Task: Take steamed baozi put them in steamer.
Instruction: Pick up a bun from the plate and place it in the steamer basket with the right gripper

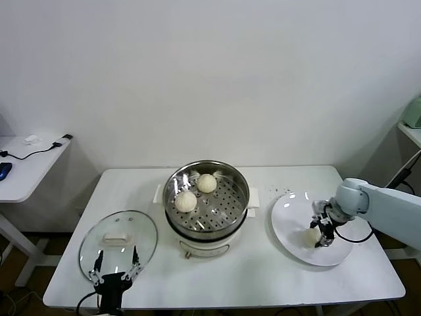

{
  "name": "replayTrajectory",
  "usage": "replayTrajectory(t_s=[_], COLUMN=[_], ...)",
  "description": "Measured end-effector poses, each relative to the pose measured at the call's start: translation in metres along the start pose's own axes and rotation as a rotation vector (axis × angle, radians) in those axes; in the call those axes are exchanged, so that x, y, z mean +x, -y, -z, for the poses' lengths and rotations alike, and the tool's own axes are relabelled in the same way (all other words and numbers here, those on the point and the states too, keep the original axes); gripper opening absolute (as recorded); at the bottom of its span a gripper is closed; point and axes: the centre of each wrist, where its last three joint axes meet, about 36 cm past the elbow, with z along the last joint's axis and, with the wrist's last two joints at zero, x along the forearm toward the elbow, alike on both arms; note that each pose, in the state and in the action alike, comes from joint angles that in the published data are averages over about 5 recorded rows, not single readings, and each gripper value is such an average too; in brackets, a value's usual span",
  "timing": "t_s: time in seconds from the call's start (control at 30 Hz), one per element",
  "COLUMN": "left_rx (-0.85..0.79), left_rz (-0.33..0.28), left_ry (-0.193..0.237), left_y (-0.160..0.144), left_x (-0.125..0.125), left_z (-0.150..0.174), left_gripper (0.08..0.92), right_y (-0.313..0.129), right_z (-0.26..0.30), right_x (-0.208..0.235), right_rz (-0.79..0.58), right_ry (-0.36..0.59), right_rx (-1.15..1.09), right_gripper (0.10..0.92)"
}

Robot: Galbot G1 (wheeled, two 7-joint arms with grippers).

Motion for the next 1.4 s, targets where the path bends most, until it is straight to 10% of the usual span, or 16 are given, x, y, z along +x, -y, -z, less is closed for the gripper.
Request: replayTrajectory(t_s=[0.4,0.73,1.4], left_rx=[0.005,0.001,0.002], left_rz=[-0.019,-0.025,-0.003], left_ry=[0.005,0.009,0.017], left_y=[0.007,0.008,0.003], left_x=[0.0,0.002,0.006], left_z=[0.002,0.005,0.008], left_gripper=[0.823,0.823,0.823], right_y=[0.057,0.072,0.032], right_z=[0.036,0.181,0.36], right_x=[0.126,0.237,0.161], right_rz=[-0.117,-0.222,-0.037], right_ry=[0.067,0.17,0.158], right_rx=[0.206,0.67,1.38], right_gripper=[0.577,0.577,0.577])
